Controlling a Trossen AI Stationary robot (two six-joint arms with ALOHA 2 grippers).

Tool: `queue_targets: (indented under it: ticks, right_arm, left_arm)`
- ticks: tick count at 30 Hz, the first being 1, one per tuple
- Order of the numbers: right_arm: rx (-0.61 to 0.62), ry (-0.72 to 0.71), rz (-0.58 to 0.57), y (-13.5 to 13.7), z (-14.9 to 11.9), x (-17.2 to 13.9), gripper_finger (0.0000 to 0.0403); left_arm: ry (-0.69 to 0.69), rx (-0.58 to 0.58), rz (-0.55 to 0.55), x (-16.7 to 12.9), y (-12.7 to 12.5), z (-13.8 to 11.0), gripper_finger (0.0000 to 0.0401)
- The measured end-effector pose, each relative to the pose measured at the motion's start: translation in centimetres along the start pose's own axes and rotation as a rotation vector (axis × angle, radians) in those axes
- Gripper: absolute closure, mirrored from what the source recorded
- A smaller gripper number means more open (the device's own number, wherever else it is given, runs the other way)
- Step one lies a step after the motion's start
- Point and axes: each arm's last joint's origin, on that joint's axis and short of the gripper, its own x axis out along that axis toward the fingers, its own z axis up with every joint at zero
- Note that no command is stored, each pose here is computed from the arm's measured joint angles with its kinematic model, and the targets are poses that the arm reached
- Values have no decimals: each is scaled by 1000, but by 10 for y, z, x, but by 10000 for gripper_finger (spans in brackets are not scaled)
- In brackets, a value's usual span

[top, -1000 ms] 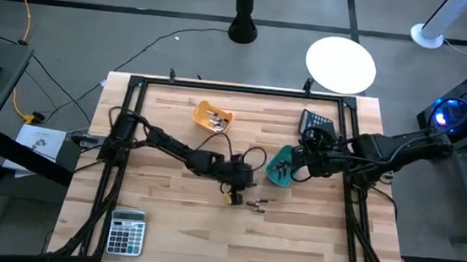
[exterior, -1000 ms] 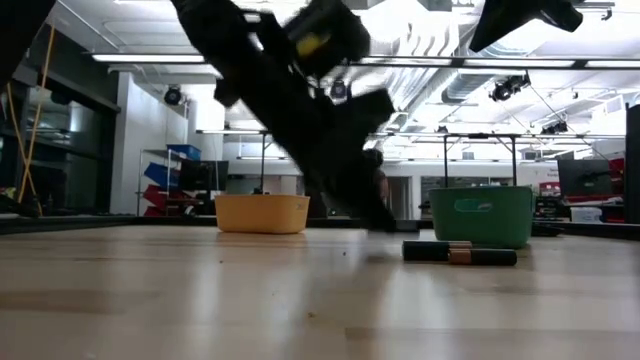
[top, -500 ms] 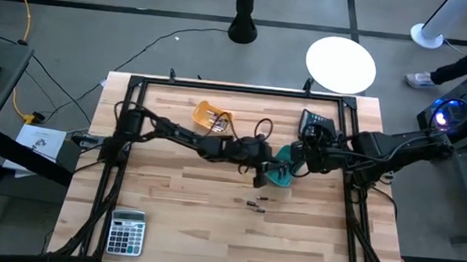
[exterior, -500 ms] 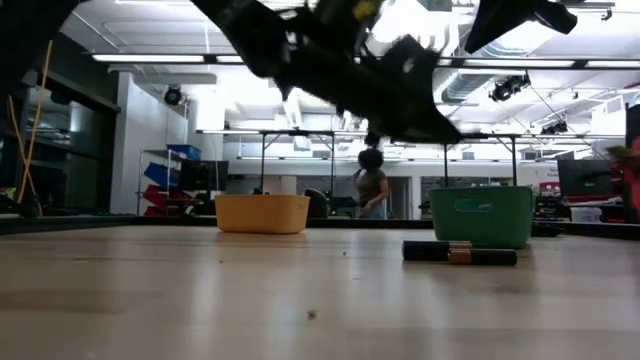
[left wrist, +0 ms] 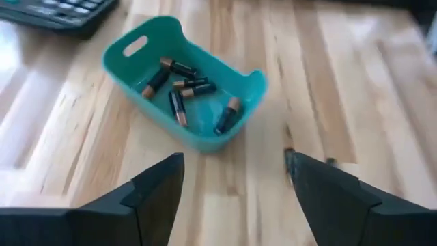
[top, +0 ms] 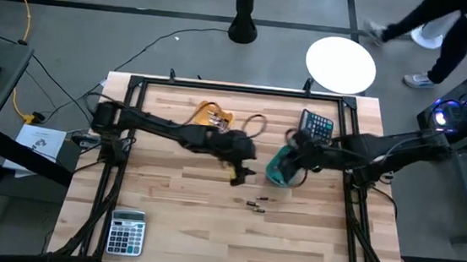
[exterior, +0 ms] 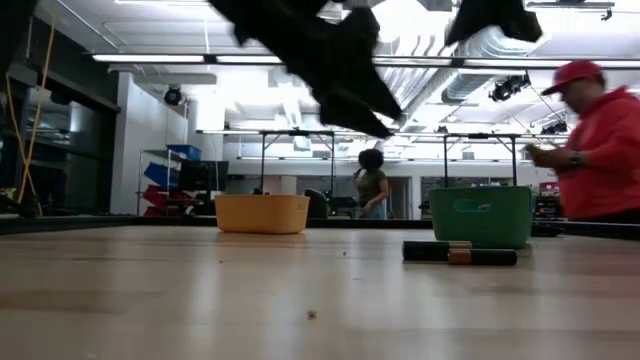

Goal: Sort batteries
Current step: Put the black battery into the blue bin

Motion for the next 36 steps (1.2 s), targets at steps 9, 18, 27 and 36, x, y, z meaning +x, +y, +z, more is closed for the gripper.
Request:
queue_targets:
  ticks: [9,18,27,36]
  right_arm:
    - [-508,321,77,35,-56,85,402]
    - [-874,599,91,42,-97,161,381]
    - [-1035,689,78,39,-109,184,283]
    - [-1008,700,36,33,-107,200,281]
  left_arm:
    - [-232,-295,143,-58,2,-80,155]
    - [-227,-441,183,-80,1,-113,156]
    - [-219,-434,178,-80,-7,-115,156]
    - [-205,-430,197,-80,-7,-117,156]
